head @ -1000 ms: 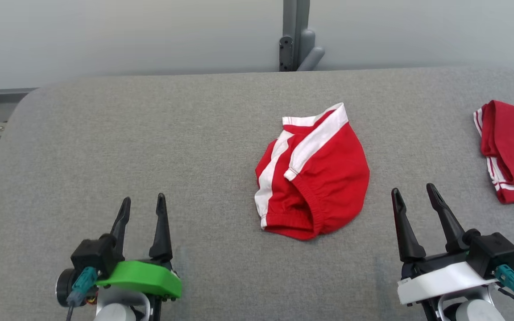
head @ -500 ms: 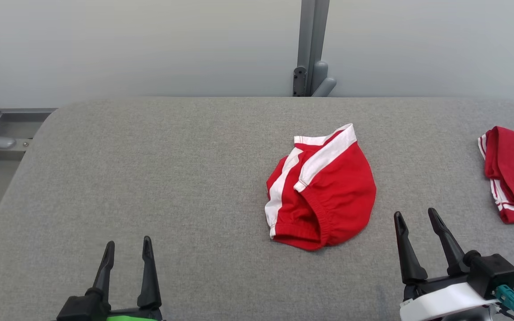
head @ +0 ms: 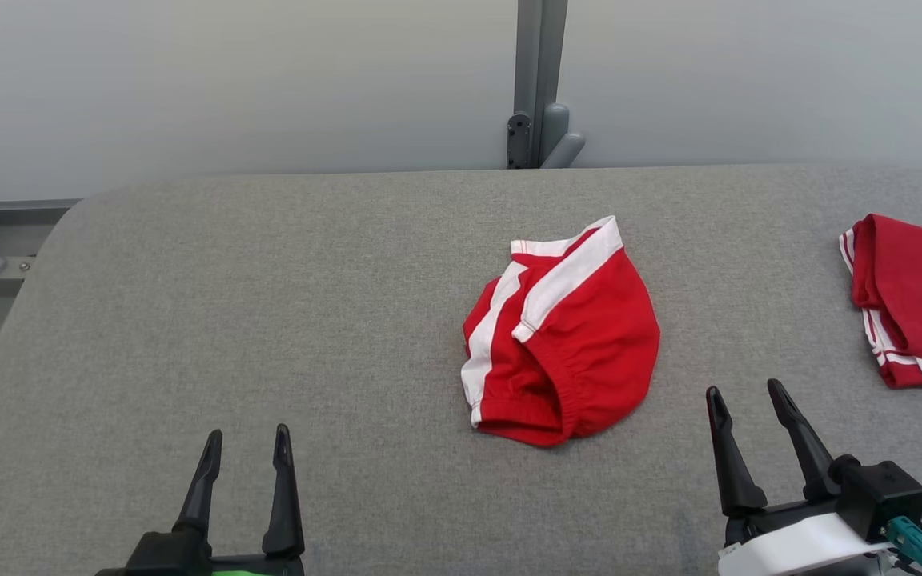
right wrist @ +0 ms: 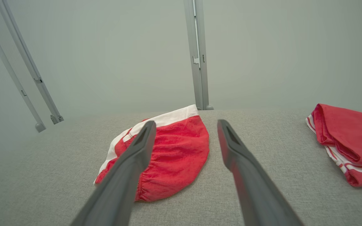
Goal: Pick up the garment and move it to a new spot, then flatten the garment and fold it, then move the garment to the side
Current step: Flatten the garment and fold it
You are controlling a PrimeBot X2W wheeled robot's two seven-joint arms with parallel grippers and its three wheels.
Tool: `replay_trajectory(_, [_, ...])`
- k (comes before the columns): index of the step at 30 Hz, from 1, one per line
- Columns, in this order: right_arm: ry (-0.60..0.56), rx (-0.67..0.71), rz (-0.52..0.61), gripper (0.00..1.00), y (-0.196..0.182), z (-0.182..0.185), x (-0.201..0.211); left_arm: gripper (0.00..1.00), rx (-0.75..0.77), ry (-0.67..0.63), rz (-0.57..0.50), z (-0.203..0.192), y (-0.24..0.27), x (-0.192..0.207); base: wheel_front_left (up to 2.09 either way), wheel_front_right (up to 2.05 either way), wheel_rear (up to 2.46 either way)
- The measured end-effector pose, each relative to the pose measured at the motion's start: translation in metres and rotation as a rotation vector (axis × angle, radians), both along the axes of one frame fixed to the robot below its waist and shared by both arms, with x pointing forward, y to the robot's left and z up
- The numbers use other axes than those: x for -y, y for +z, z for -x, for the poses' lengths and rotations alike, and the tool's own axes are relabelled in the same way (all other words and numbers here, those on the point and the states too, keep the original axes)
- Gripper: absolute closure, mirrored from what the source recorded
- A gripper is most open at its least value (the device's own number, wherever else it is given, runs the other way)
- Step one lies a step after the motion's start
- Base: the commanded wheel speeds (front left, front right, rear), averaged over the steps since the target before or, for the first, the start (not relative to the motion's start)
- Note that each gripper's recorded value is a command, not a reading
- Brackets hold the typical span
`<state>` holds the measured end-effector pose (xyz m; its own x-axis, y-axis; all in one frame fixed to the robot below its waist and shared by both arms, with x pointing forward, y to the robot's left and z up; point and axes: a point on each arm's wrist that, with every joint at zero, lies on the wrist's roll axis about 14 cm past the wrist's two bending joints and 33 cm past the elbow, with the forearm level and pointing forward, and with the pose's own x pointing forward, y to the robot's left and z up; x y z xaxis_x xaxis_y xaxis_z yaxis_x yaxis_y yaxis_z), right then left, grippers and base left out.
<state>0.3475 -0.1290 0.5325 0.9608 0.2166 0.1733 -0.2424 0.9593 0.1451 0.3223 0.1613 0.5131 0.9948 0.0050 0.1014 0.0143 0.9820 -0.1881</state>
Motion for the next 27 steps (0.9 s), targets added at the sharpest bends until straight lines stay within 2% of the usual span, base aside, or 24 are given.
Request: replay_trajectory(27, [-0.026, -0.015, 0.001, 0.00, -0.005, -0.001, 0.007, 0.00, -0.019, -0.065, -0.022, -0.005, -0.006, 0.019, 0.00, 0.00, 0.00])
